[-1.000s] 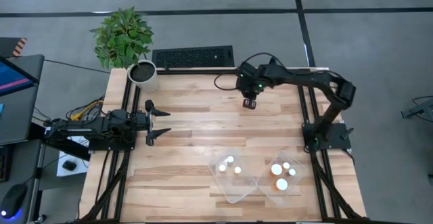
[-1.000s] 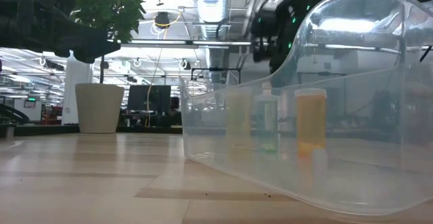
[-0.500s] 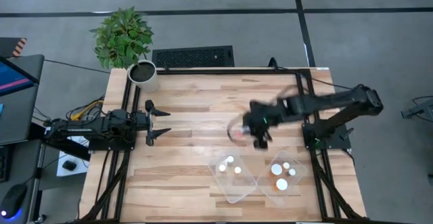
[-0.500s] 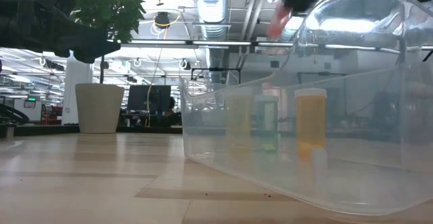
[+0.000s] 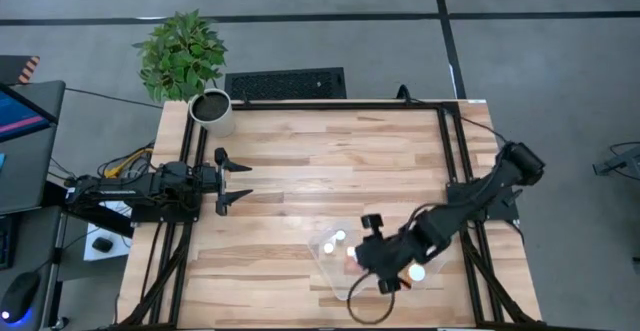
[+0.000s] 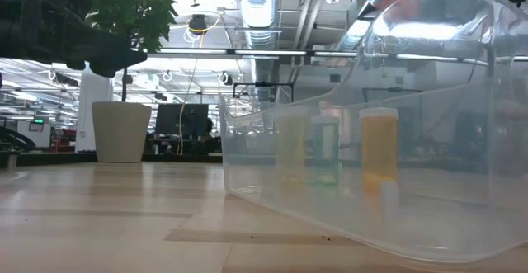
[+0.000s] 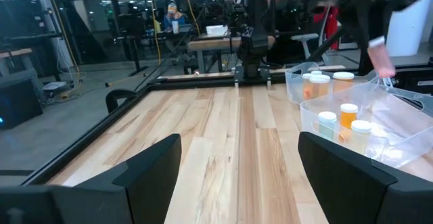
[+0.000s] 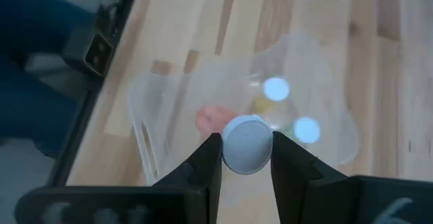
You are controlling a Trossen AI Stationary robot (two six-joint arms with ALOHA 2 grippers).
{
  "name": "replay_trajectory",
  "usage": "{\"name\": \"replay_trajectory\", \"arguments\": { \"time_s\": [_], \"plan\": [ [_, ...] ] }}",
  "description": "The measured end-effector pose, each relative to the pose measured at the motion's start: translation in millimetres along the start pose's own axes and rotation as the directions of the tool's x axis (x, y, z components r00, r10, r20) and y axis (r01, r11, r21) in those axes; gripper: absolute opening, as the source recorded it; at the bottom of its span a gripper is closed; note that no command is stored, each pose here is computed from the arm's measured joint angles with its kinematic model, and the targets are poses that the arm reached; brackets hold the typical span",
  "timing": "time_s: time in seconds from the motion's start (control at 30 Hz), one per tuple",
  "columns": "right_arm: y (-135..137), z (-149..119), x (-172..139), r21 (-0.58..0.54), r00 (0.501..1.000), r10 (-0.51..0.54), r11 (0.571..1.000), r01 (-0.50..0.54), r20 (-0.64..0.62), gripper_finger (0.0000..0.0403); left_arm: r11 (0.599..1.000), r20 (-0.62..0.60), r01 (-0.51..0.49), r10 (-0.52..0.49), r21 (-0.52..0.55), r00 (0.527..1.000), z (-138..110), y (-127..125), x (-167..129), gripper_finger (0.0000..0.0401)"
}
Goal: Pick and place medicine bottles into bin by pill shape (circle, oval)
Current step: Put the pink pill bottle into the left transparent bin
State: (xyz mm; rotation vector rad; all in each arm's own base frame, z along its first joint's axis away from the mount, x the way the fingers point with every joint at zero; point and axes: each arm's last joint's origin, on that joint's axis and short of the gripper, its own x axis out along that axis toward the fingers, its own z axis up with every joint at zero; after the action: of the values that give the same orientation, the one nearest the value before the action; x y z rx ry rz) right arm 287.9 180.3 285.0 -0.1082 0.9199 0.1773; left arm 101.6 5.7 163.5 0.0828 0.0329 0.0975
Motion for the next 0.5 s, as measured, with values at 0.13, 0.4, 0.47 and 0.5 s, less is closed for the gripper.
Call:
{"name": "replay_trajectory", "arguments": {
  "time_s": [0.13, 0.4, 0.47, 0.5],
  "plan": [
    [18.0, 3.1, 20.8, -0.054, 0.995, -0.042, 0.998, 0.037, -0.095, 0.0108, 1.0, 0.0, 0.0, 0.0, 0.0, 1.0, 0.0, 0.0, 0.0, 0.0293],
    [29.9, 0.5, 67.7, -0.108, 0.935, -0.152, 0.987, 0.123, -0.32, 0.0108, 1.0, 0.0, 0.0, 0.0, 0.0, 1.0, 0.0, 0.0, 0.0, 0.0293],
    [30.3, -1.0, 78.6, -0.117, 0.922, -0.167, 0.984, 0.134, -0.351, 0.0108, 1.0, 0.0, 0.0, 0.0, 0.0, 1.0, 0.0, 0.0, 0.0, 0.0293],
    [30.4, -1.6, 84.3, -0.117, 0.917, -0.171, 0.984, 0.138, -0.36, 0.0108, 1.0, 0.0, 0.0, 0.0, 0.0, 1.0, 0.0, 0.0, 0.0, 0.0293]
  ]
}}
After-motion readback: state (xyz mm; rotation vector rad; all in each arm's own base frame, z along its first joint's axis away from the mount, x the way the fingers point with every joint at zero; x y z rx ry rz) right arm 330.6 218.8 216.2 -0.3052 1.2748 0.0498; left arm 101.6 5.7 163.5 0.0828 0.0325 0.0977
